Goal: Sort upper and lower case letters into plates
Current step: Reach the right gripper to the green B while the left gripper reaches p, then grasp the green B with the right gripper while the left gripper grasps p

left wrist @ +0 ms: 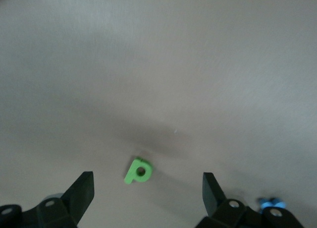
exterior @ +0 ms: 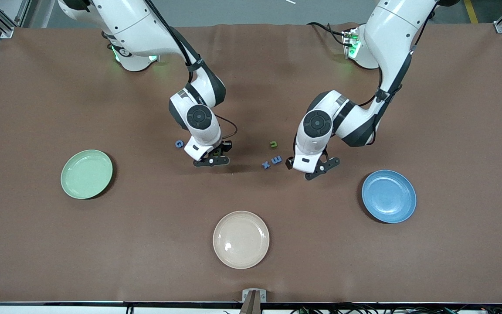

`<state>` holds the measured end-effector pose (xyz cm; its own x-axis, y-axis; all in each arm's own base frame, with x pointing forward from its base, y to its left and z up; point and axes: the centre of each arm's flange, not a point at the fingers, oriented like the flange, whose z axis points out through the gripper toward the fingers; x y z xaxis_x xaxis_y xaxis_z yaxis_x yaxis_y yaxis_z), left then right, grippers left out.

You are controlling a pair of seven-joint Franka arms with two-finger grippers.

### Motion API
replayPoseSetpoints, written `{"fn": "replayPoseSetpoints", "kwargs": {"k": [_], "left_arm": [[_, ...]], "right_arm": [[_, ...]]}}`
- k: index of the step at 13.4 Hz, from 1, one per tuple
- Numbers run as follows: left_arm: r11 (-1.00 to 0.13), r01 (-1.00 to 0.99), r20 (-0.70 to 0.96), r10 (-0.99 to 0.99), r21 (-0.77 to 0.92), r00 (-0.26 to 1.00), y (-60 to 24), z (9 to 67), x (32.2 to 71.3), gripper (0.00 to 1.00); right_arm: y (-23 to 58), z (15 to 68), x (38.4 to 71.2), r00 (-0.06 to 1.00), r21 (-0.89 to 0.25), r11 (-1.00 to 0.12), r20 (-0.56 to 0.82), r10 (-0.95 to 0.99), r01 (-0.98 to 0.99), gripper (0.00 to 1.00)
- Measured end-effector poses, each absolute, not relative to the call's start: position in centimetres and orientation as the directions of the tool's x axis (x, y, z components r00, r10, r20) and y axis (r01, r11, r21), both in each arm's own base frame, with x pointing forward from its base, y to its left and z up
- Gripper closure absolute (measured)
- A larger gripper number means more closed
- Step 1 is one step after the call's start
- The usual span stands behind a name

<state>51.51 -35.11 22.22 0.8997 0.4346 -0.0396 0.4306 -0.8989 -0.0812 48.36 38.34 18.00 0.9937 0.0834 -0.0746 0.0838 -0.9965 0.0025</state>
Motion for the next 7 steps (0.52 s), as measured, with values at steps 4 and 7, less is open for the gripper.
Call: {"fn": "replayPoseSetpoints", "kwargs": {"k": [4, 7], "left_arm": [[-0.93, 0.353, -0.065, 0.361, -0.1, 0.93, -34.5, 20.3, 49.5, 0.19], [-0.934, 0.343, -0.069, 0.35, -0.096, 0.934, -34.4, 19.7, 49.2, 0.21]], "right_arm": [[38.3, 18.0, 48.4, 0.994, 0.002, -0.997, -0.074, 0.083, 0.083, 0.72], [38.4, 18.2, 48.6, 0.994, 0.0, -0.997, -0.07, 0.083, 0.083, 0.72]]}}
